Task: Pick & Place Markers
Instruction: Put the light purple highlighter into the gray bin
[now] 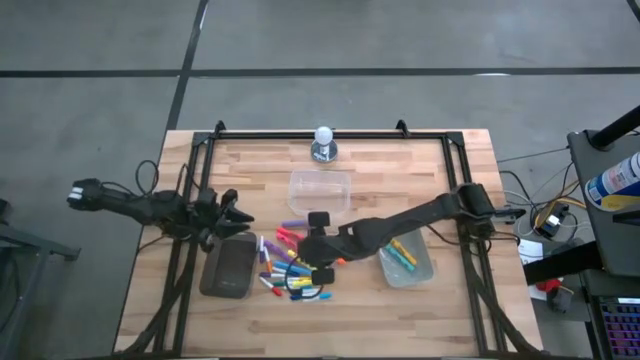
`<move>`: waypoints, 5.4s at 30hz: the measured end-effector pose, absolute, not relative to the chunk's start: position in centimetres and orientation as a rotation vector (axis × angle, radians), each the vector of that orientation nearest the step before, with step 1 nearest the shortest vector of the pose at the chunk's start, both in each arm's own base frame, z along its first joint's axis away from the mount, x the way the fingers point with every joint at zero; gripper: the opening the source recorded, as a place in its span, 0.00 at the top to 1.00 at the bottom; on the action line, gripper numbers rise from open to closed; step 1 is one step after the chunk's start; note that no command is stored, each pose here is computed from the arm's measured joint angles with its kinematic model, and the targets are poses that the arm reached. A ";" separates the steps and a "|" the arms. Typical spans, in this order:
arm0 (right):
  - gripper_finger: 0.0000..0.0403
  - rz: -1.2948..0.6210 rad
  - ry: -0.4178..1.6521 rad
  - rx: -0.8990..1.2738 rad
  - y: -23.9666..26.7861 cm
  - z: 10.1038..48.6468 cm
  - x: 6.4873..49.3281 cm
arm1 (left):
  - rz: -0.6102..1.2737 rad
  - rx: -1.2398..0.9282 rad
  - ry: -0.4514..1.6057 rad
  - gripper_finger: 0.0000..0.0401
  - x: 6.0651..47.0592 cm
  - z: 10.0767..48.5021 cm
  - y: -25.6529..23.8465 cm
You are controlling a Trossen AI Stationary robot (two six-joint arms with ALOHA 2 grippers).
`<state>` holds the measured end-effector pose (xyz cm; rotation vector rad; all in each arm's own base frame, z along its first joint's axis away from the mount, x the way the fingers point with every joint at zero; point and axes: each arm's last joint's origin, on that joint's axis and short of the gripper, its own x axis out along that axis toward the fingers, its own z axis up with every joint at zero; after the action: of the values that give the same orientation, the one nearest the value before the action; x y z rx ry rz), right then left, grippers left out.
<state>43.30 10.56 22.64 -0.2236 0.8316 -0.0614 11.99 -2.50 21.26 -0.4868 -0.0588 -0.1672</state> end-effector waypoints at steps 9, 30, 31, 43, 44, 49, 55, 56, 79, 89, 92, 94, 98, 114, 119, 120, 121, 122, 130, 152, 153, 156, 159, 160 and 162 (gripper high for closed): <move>0.79 -0.073 0.888 -0.177 11.6 23.8 41.5 | -0.002 -0.383 0.192 0.71 15.3 22.1 -2.9; 0.98 -0.237 0.819 -0.303 16.3 23.9 35.9 | 0.261 -0.071 0.727 0.71 22.8 20.3 -4.0; 0.98 -0.245 0.820 -0.308 16.4 23.8 35.7 | 0.265 -0.057 0.745 0.71 22.9 20.0 -3.9; 0.98 -0.243 0.812 -0.301 16.6 23.9 35.5 | 0.360 -0.053 0.895 0.71 24.8 18.0 -1.6; 0.98 -0.245 0.812 -0.296 16.6 23.9 35.5 | 0.361 -0.052 0.909 0.71 24.9 17.8 -1.4; 0.98 -0.248 0.811 -0.289 16.6 23.9 35.5 | 0.374 -0.066 0.938 0.71 25.5 17.2 -0.6; 0.98 -0.248 0.811 -0.289 16.7 23.9 35.5 | 0.356 -0.066 0.997 0.71 25.8 16.0 -0.2; 0.98 -0.248 0.810 -0.289 16.7 23.9 35.5 | 0.357 -0.064 1.003 0.71 25.9 15.8 -0.2; 0.98 -0.243 0.814 -0.280 16.7 23.8 35.5 | 0.298 -0.073 1.068 0.71 27.5 14.2 -0.1; 0.98 -0.241 0.815 -0.280 16.7 23.8 35.5 | 0.279 -0.073 1.070 0.74 27.6 14.2 0.0; 0.98 -0.242 0.815 -0.280 16.7 23.8 35.5 | 0.263 -0.072 1.072 0.80 27.6 14.1 0.0; 0.98 -0.242 0.815 -0.280 16.7 23.8 35.5 | 0.254 -0.063 1.074 0.85 27.6 14.1 0.0; 0.98 -0.242 0.816 -0.280 16.7 23.8 35.5 | 0.242 -0.048 1.074 0.86 27.6 14.2 0.0; 0.98 -0.242 0.822 -0.285 16.6 23.8 35.5 | 0.076 -0.088 0.994 0.86 27.8 17.1 -1.7; 0.98 -0.253 0.822 -0.263 16.6 23.7 35.4 | 0.049 -0.089 0.913 0.86 27.2 19.3 -2.2; 0.98 -0.260 0.824 -0.253 16.7 23.6 35.5 | 0.043 -0.090 0.894 0.86 27.0 19.7 -2.3; 0.98 -0.269 0.823 -0.238 16.7 23.4 35.5 | 0.038 -0.091 0.874 0.86 26.8 20.3 -2.4; 0.98 -0.279 0.824 -0.220 16.6 23.3 35.5 | 0.033 -0.091 0.854 0.86 26.6 20.7 -2.4; 0.93 -0.395 0.811 -0.188 15.9 22.1 35.1 | -0.023 -0.097 0.661 0.86 24.2 25.2 -3.2; 0.67 -0.384 0.553 -0.324 12.7 20.9 38.0 | -0.156 -0.036 0.403 0.86 22.0 29.3 -4.8; 0.67 -0.379 0.535 -0.329 12.7 21.0 38.1 | -0.162 -0.032 0.400 0.86 22.0 29.3 -4.9; 0.67 -0.375 0.476 -0.333 12.5 21.6 38.5 | -0.193 -0.024 0.384 0.86 22.0 29.5 -5.0; 0.67 -0.369 0.422 -0.340 12.6 22.0 38.8 | -0.220 -0.016 0.361 0.86 22.1 29.7 -5.2; 0.67 -0.360 0.406 -0.342 12.6 22.2 38.9 | -0.222 -0.012 0.358 0.86 22.1 29.7 -5.2; 0.67 -0.325 0.377 -0.342 12.8 22.6 39.0 | -0.227 0.004 0.356 0.86 22.1 29.7 -5.2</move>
<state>39.03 12.79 22.58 -0.3420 0.3773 -0.3254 22.08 -5.24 29.68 0.0037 0.3558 -0.2267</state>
